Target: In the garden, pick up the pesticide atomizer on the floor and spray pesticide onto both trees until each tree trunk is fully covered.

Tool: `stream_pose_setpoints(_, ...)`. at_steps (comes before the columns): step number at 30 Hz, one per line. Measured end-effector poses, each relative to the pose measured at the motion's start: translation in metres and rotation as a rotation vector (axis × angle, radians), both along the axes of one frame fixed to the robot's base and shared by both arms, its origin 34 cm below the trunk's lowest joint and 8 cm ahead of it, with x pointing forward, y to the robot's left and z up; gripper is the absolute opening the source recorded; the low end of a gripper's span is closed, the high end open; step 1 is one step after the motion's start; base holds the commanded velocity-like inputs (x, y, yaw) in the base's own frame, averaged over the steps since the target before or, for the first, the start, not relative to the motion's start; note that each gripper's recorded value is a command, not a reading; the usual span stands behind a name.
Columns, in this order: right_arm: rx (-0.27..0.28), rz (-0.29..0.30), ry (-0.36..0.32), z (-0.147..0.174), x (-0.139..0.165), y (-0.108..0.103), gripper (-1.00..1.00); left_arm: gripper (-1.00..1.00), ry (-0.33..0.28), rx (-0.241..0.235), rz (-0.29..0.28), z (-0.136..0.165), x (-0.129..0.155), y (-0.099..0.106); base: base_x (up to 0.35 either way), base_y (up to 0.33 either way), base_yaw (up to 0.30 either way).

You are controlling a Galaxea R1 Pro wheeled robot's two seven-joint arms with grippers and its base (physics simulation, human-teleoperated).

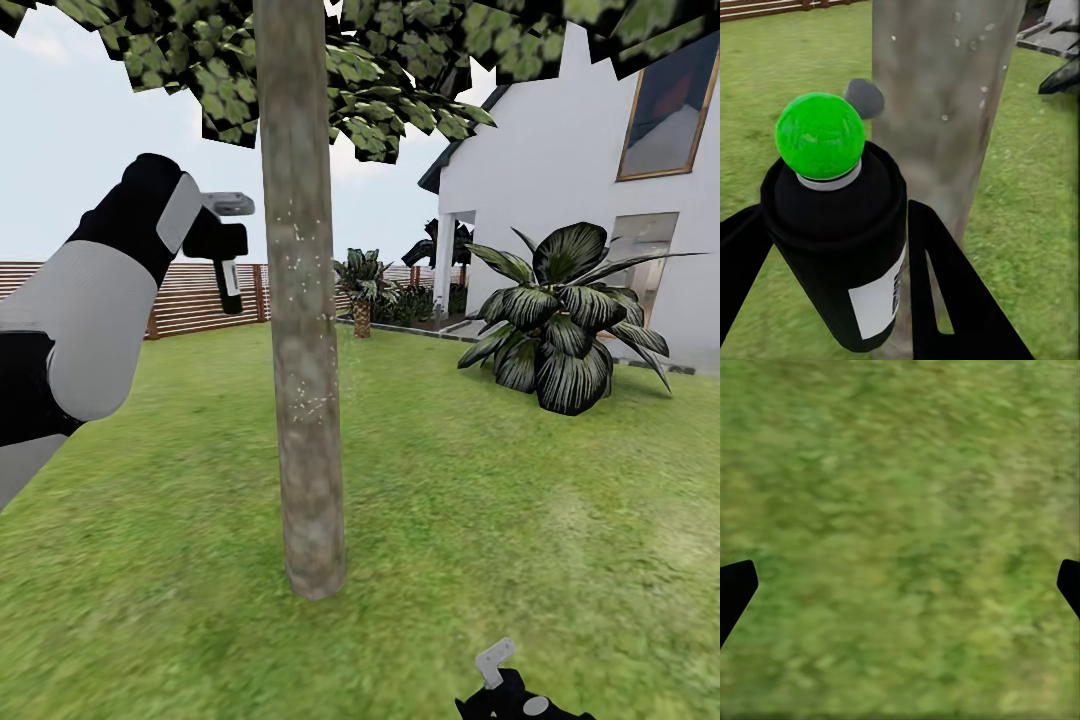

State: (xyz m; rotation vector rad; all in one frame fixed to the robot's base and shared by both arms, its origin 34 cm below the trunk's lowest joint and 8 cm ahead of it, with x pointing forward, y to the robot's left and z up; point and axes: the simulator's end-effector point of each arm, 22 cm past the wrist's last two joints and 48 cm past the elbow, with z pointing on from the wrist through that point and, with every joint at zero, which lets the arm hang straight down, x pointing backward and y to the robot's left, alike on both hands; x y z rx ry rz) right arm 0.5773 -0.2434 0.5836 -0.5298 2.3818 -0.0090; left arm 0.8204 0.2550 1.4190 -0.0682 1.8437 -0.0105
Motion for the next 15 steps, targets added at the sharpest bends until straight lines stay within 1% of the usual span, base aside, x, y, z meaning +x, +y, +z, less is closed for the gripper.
stream_pose_setpoints(9, 0.000, 0.000, 0.000, 0.000, 0.000, 0.000, 1.00, -1.00, 0.002, -0.004, -0.006, -0.001, 0.000, -0.001, 0.000, 0.000, 0.000)
stream_pose_setpoints(10, 0.000, 0.000, 0.001, 0.000, 0.000, 0.000, 1.00, -1.00, 0.019, -0.006, -0.003, -0.008, 0.002, 0.001, 0.000, 0.000, 0.000)
stream_pose_setpoints(11, 0.000, 0.000, 0.001, -0.001, -0.001, 0.000, 1.00, -1.00, 0.049, -0.007, -0.001, -0.021, 0.006, 0.003, 0.000, 0.000, 0.000)
stream_pose_setpoints(12, 0.000, 0.000, 0.002, -0.001, -0.001, 0.000, 1.00, -1.00, 0.093, -0.008, 0.002, -0.040, 0.009, 0.005, 0.000, 0.000, 0.000)
stream_pose_setpoints(14, 0.000, 0.000, 0.002, -0.001, -0.001, 0.000, 1.00, -1.00, 0.134, -0.011, 0.007, -0.058, 0.012, 0.010, 0.000, 0.000, 0.000)
stream_pose_setpoints(15, 0.000, 0.000, 0.002, -0.001, -0.001, 0.000, 1.00, -1.00, 0.143, -0.013, 0.011, -0.063, 0.014, 0.012, 0.000, 0.000, 0.000)
